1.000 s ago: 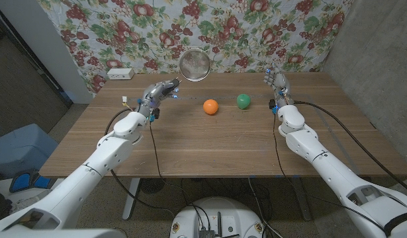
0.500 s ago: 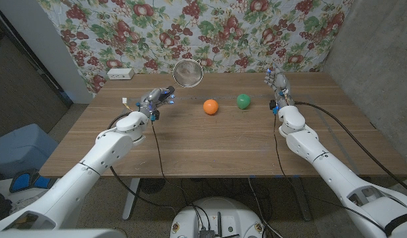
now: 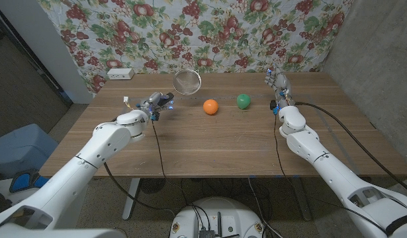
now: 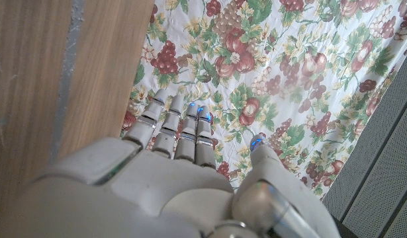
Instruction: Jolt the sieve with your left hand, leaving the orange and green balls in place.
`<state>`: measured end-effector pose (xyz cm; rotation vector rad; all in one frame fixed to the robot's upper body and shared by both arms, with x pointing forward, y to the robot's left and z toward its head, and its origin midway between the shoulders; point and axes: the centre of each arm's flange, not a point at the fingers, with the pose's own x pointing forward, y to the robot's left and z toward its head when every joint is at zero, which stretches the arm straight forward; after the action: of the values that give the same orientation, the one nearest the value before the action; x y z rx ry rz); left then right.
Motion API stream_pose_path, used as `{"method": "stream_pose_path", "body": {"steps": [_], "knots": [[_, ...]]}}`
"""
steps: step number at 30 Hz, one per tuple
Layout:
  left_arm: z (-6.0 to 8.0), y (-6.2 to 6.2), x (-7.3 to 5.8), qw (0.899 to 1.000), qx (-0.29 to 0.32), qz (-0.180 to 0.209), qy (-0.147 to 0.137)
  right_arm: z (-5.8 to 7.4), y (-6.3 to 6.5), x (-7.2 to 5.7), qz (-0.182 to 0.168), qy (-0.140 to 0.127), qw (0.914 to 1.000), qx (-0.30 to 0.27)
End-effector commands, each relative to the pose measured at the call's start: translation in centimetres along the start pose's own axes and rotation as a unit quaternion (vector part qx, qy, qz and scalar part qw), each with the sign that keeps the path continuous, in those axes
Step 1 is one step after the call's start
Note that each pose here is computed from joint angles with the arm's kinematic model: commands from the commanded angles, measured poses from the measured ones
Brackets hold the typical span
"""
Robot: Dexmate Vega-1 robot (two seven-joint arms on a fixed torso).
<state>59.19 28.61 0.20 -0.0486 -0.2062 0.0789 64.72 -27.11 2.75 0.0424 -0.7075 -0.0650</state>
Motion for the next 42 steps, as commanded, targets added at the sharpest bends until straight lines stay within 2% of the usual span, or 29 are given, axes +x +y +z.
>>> {"method": "stream_pose_path", "body": {"steps": [1, 11, 18, 27, 34, 42], "knots": [[0.0, -0.2, 0.2, 1.0, 0.0, -0.011, 0.003, -0.1, -0.1, 0.1, 0.0, 0.002, 1.0, 0.0], [0.1, -0.4, 0.8, 0.997, -0.005, -0.051, -0.061, -0.2, 0.0, 0.4, 0.0, 0.003, 1.0, 0.001], [0.5, -0.5, 1.0, 0.987, 0.004, -0.089, -0.135, -0.2, -0.1, 0.3, -0.001, 0.002, 1.0, 0.001], [1.4, -0.8, 0.9, 0.97, 0.04, -0.131, -0.2, -0.2, -0.2, 0.2, -0.002, 0.002, 1.0, 0.002], [1.9, -1.2, 0.9, 0.959, 0.051, -0.164, -0.227, -0.1, -0.3, 0.0, -0.003, -0.001, 1.0, 0.003], [1.9, -1.3, 0.6, 0.957, 0.052, -0.168, -0.233, 0.1, -0.4, -0.2, -0.001, -0.001, 1.0, 0.002]]}}
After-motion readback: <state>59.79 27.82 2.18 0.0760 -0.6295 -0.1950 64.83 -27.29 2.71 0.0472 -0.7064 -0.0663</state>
